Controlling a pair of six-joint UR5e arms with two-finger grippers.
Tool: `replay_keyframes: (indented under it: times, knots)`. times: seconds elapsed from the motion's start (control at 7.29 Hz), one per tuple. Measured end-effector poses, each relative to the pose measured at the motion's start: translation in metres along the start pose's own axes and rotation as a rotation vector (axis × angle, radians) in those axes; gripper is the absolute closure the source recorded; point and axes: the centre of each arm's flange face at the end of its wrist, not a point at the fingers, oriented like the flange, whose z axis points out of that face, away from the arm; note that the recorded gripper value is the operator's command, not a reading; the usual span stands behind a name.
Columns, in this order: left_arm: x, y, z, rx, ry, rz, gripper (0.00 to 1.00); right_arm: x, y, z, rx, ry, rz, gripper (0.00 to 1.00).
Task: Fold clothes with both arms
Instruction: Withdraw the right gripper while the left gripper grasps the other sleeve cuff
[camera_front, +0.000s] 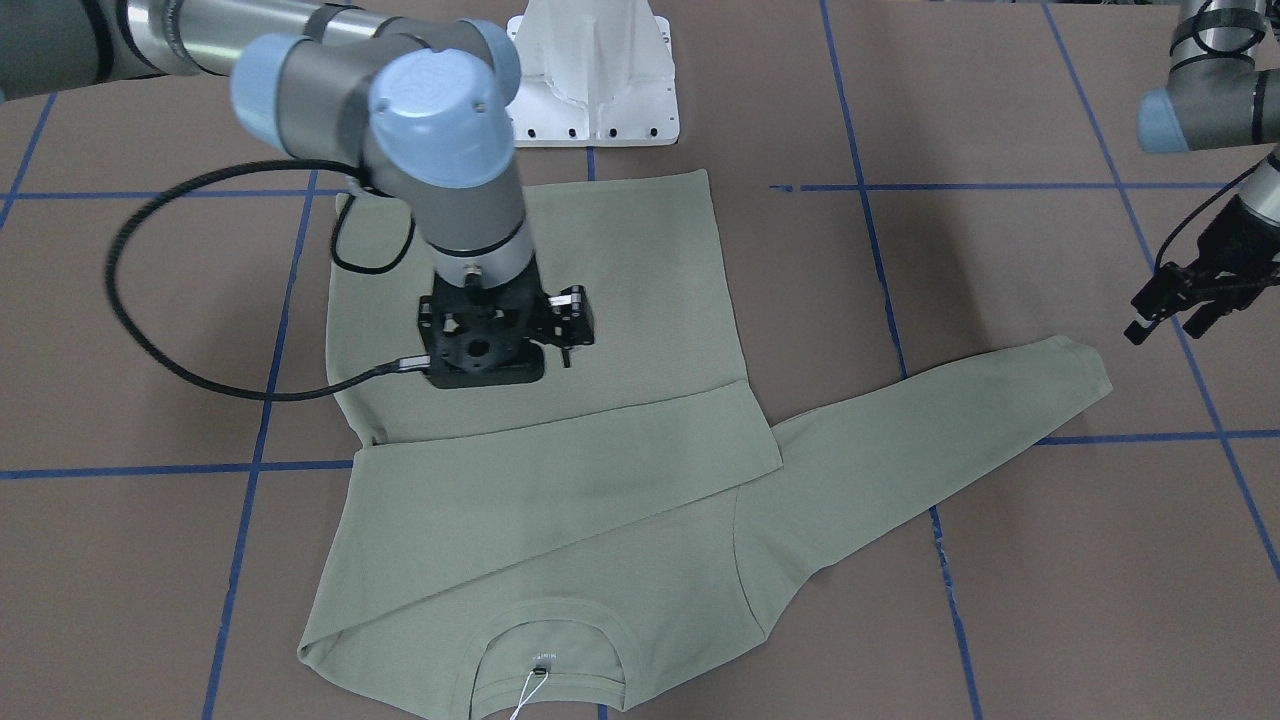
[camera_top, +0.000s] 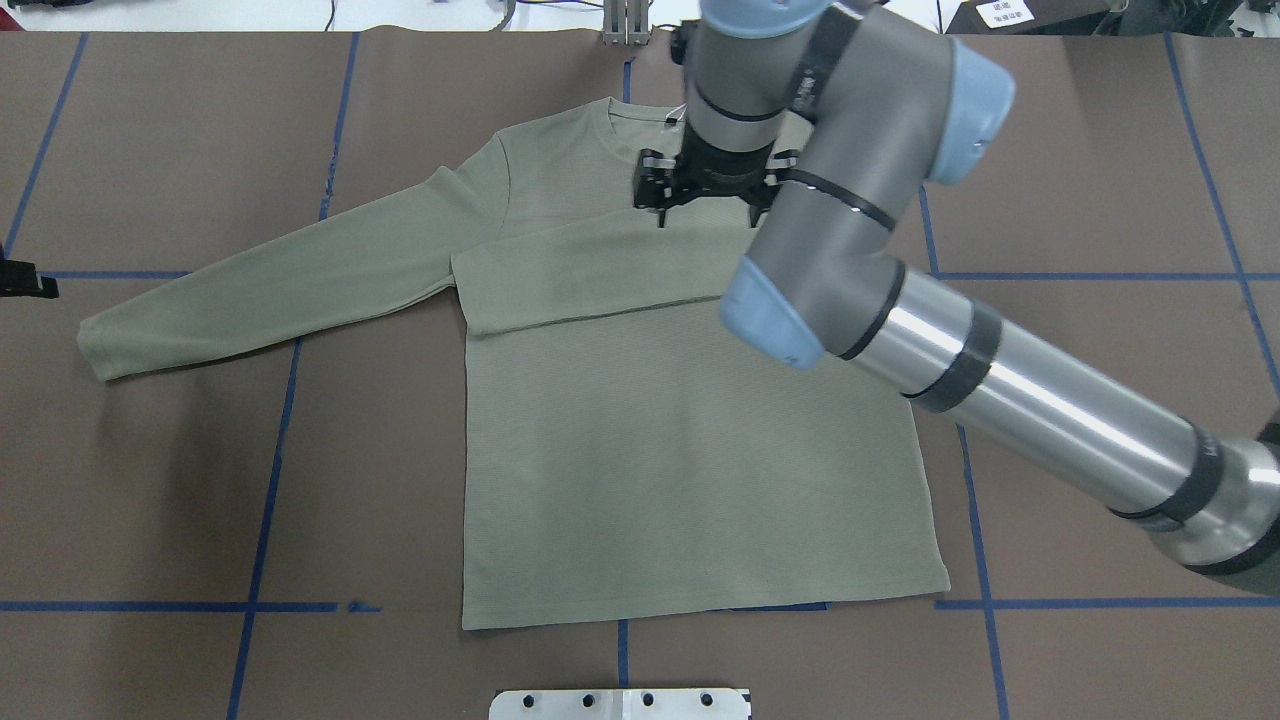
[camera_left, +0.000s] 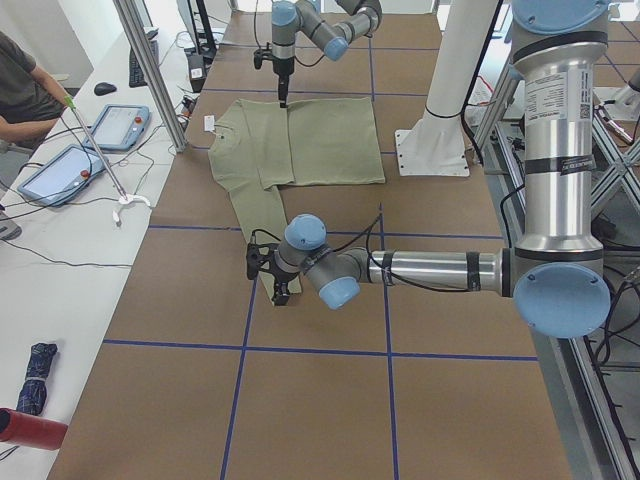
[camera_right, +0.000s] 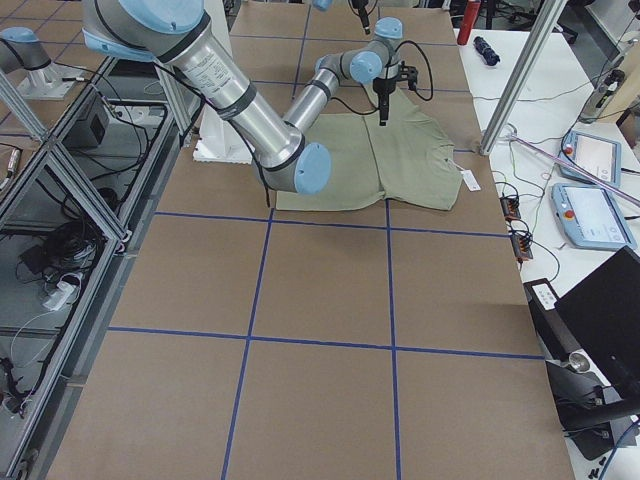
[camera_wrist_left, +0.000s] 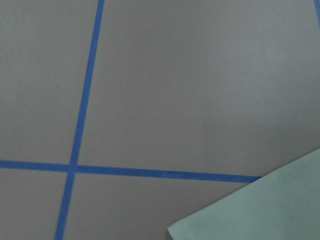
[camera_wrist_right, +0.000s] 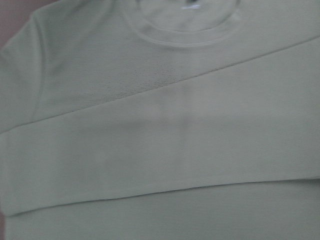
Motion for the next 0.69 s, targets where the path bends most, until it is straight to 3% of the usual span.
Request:
replay_keyframes:
  times: [0.14,0.41,0.69]
  knots:
    - [0.013,0.016,0.019,0.005,-0.016,-0.040,0.00,0.061,-0.007,-0.002,-0.015,0.031,-0.027,0.00]
    - [0.024,0.034,0.045,0.011,-0.049,-0.073,0.00,0.167,-0.024,-0.013,-0.061,0.028,-0.062,0.00]
    - [0.023,0.038,0.061,0.016,-0.075,-0.074,0.00,0.206,-0.025,-0.017,-0.069,0.025,-0.069,0.00]
